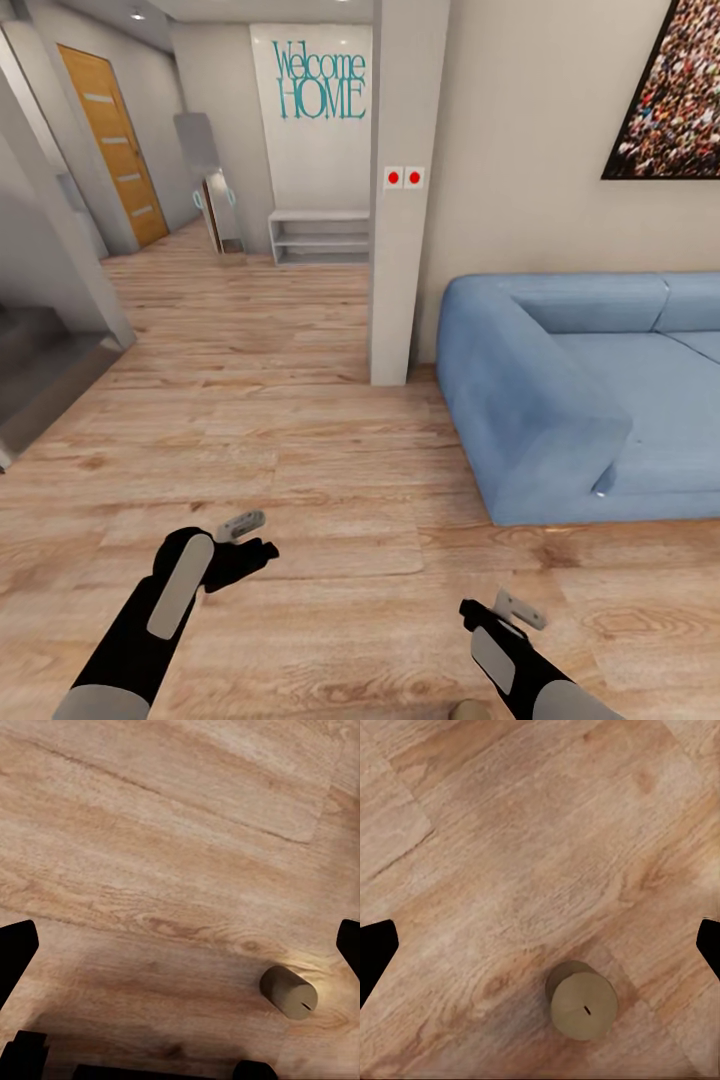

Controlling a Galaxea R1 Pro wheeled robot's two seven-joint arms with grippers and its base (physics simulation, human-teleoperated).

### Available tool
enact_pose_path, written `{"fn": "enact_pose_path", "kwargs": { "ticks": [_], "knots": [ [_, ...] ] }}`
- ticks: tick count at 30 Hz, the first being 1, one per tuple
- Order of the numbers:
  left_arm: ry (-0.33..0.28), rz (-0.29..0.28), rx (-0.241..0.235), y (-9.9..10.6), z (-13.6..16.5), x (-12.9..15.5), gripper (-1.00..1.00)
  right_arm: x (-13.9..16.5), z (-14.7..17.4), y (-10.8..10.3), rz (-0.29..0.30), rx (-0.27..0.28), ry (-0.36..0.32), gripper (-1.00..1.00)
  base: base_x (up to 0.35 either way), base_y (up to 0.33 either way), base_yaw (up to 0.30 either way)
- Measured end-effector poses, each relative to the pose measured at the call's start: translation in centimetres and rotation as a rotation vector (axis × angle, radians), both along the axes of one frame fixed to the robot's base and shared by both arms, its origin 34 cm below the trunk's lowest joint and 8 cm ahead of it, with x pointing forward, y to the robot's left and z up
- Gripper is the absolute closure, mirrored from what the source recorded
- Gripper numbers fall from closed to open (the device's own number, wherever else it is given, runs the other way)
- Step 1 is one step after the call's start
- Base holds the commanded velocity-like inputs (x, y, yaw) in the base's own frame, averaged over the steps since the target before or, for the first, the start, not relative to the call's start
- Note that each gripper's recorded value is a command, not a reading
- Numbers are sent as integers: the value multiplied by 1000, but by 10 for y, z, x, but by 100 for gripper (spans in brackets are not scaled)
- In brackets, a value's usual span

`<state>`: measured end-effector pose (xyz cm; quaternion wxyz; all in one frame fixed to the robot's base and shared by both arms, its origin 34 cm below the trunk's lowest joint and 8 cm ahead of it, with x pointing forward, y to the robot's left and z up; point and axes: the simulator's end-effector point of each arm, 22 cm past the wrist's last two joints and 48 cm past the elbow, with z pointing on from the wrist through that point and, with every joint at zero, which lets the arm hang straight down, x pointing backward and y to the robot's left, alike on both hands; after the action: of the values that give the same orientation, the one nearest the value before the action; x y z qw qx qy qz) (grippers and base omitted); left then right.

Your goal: Place each of the two pumpkins and all three candles from the living room inside a cabinet in the living room (use any cabinet), then make sure every cabinet is closed, and position the cauldron so it is next to a table in the living room.

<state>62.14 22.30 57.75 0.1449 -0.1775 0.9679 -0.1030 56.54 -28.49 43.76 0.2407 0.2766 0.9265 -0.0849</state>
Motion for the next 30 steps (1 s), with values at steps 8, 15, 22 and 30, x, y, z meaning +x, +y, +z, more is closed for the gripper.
{"fn": "enact_pose_path", "kwargs": {
  "ticks": [8, 15, 22, 30],
  "knots": [
    [14, -11, -4, -3, -17, -6, -100, -13, -22, 7, 62, 6, 74, -100, 0, 0, 0],
    [15, -11, 4, 1, -31, -8, -100, -29, -42, 5, 107, -16, 136, -100, 0, 0, 0],
    [15, -12, 0, -2, -44, -10, -100, -45, -62, 5, 160, -39, 183, -100, 0, 0, 0],
    [16, -21, 0, -5, -61, -13, -100, -52, -80, 7, 228, -72, 199, -100, 0, 0, 0]
  ]
}}
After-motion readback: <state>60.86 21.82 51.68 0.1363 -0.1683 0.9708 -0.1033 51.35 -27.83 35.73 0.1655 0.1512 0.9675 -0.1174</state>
